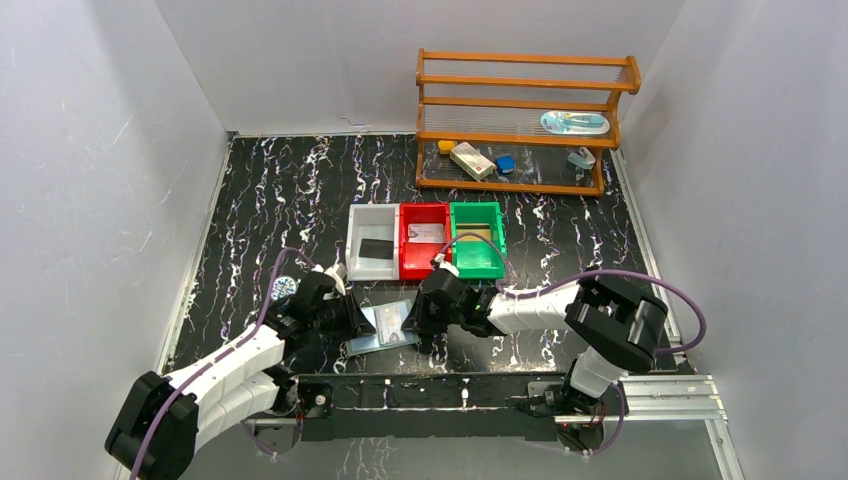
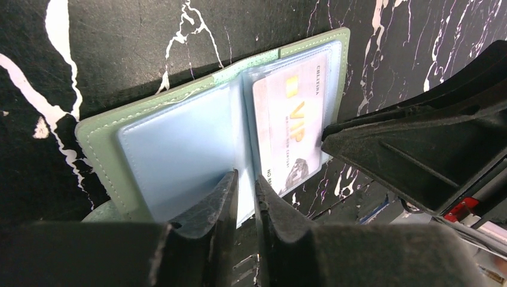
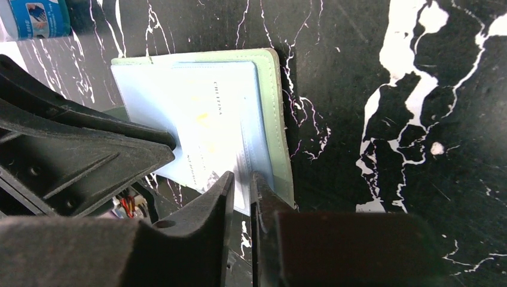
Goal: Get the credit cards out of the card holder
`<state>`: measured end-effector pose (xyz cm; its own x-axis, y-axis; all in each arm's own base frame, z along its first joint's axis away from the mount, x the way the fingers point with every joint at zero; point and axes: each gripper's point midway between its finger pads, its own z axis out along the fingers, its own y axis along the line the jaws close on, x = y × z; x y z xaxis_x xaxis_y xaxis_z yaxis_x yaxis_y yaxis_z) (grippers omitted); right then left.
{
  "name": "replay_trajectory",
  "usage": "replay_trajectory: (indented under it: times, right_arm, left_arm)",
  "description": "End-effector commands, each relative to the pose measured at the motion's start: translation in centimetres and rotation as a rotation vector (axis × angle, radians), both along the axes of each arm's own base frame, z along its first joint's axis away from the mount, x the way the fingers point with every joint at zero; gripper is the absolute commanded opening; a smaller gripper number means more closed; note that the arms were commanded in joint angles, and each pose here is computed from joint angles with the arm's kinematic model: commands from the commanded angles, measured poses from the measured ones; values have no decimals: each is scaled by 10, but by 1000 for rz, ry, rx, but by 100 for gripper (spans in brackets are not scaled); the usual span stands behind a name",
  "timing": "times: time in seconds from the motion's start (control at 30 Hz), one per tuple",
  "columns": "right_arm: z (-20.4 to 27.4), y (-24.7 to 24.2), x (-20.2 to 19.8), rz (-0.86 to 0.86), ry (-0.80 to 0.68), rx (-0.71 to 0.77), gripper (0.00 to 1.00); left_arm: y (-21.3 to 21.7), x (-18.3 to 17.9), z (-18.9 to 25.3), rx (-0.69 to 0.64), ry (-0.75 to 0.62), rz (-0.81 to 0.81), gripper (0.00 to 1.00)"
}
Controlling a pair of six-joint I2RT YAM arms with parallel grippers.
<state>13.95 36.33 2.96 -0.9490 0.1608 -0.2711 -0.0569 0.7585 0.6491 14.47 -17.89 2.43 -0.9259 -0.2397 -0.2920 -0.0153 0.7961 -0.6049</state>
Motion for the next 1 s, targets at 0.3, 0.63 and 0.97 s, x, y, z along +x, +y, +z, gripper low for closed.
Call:
replay_trajectory:
  times: [0.3, 0.63, 0.97]
  right_arm:
    - [24, 12, 22, 54, -68, 3, 31]
    - [10, 28, 13, 125, -15, 42, 30]
    - [27, 36, 5, 142, -11, 174, 24]
  left_arm:
    - [-2, 7, 11, -10, -41, 12, 26]
    - [-6, 5, 4, -30, -21, -2, 27]
    - [-7, -2, -9, -49, 18, 10, 27]
